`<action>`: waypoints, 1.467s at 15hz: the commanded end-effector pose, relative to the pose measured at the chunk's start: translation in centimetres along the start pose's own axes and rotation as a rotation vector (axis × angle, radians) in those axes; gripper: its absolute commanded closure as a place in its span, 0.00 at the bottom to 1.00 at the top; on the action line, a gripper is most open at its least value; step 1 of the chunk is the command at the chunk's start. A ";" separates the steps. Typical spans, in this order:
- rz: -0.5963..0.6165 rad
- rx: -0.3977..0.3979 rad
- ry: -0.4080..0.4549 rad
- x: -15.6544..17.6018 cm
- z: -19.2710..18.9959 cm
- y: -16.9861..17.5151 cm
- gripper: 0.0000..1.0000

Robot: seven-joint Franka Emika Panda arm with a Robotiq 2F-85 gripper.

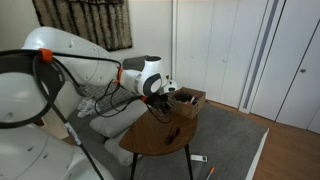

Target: Put the pen in the box

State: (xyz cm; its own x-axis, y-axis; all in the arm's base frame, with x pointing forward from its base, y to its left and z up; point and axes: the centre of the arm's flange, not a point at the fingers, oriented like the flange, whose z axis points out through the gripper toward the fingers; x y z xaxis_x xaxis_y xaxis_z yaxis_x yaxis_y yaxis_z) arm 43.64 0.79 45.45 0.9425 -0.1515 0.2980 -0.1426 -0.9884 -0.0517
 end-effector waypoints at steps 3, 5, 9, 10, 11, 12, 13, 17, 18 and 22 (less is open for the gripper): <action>0.185 0.053 0.078 4.7 -1.2 -0.1 0.97; 0.254 0.052 0.144 8.3 -2.8 0.5 0.97; 0.360 0.020 0.201 15.2 -3.4 2.6 0.97; 0.381 0.017 0.191 16.5 -2.7 3.3 0.97; 0.391 0.019 0.182 17.8 -2.1 3.7 0.97; 0.393 0.022 0.180 18.8 -1.5 3.7 0.97; 0.397 0.022 0.183 19.7 -0.8 3.6 0.97; 0.421 0.028 0.185 22.9 0.9 3.7 0.97; 0.414 0.038 0.187 23.6 1.4 3.4 0.97; 0.384 0.052 0.174 25.0 1.9 2.6 0.61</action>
State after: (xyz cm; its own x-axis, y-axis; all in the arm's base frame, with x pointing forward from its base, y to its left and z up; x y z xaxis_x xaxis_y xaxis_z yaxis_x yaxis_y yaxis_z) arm 65.20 -5.93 50.06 0.7469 -0.5160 0.4194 -0.4611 -0.8564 -0.2323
